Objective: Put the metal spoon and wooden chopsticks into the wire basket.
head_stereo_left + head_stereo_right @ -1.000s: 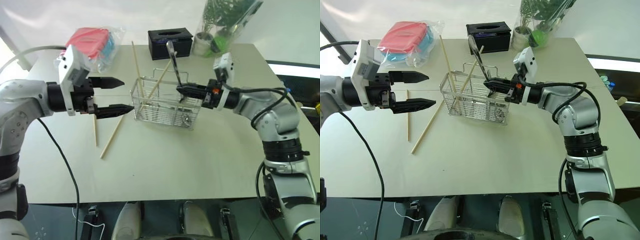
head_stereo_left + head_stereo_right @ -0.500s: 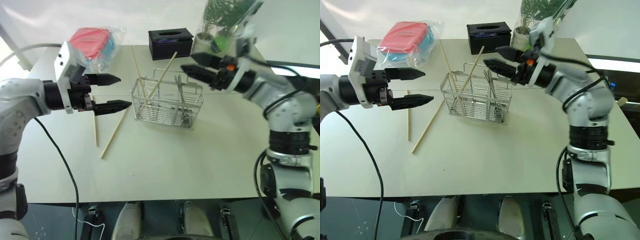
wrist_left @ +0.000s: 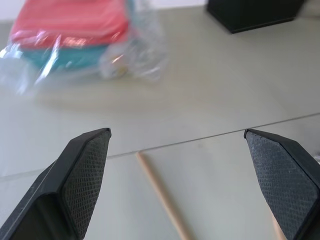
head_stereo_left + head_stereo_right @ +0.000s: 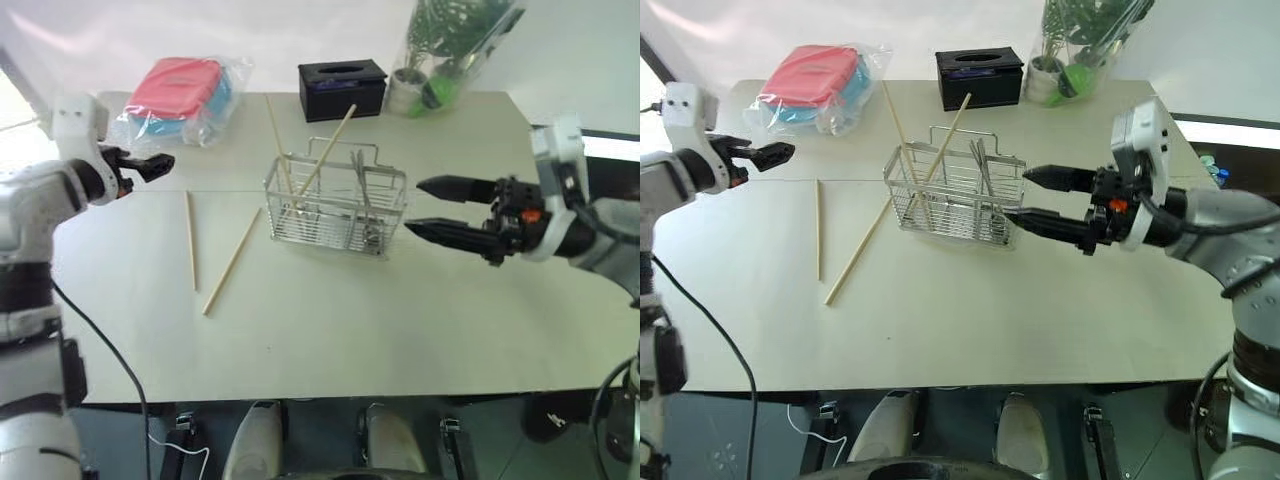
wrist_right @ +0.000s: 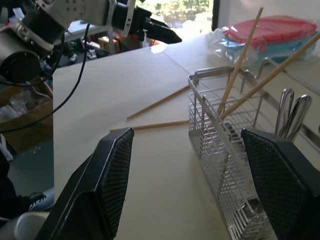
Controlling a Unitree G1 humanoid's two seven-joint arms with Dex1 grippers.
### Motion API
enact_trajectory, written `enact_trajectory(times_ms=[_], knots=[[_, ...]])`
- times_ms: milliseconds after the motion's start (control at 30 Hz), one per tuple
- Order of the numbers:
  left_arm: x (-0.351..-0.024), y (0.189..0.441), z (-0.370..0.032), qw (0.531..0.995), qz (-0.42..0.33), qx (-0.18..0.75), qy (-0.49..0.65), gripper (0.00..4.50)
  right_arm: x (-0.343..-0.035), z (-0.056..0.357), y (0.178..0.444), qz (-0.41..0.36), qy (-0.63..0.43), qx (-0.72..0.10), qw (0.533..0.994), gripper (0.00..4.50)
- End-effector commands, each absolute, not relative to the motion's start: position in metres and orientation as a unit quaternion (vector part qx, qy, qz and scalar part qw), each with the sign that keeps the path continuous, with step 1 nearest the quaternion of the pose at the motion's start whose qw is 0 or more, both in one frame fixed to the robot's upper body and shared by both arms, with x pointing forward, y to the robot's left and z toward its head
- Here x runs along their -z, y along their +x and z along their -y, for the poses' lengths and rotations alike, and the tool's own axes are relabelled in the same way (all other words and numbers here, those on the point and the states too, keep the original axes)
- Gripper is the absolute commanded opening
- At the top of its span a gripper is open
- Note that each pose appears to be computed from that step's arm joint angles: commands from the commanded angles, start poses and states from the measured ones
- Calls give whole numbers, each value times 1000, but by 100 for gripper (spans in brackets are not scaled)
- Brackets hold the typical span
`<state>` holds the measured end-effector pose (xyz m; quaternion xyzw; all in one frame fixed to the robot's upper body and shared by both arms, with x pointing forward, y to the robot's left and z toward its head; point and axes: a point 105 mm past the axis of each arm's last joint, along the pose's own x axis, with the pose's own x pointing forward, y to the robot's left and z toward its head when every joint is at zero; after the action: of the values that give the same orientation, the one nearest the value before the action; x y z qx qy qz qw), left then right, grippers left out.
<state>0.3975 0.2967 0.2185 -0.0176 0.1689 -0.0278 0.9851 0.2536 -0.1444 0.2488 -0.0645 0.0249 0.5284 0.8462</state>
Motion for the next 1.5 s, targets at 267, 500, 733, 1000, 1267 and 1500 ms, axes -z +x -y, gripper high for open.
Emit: enact_trajectory(times_ms=[267, 500, 733, 1000, 1267, 1500], knots=[[-172, 440, -283, 963, -253, -51, -71, 450, -245, 139, 236, -6, -47, -507, 860, 354], [-148, 446, -265, 955, -288, -39, -61, 450, -231, 137, 223, -33, -33, -511, 858, 354], [-127, 439, -263, 941, -324, -52, -78, 395, -228, 139, 218, -36, -32, -511, 858, 361], [-133, 441, -264, 942, -314, -64, -101, 4, -230, 140, 219, -28, -27, -510, 859, 361], [-189, 453, -307, 967, -165, -170, -99, 4, -231, 141, 221, -30, -22, -513, 858, 361], [-372, 432, -268, 968, 225, 7, -114, 4, -234, 143, 218, -35, -12, -508, 861, 361]])
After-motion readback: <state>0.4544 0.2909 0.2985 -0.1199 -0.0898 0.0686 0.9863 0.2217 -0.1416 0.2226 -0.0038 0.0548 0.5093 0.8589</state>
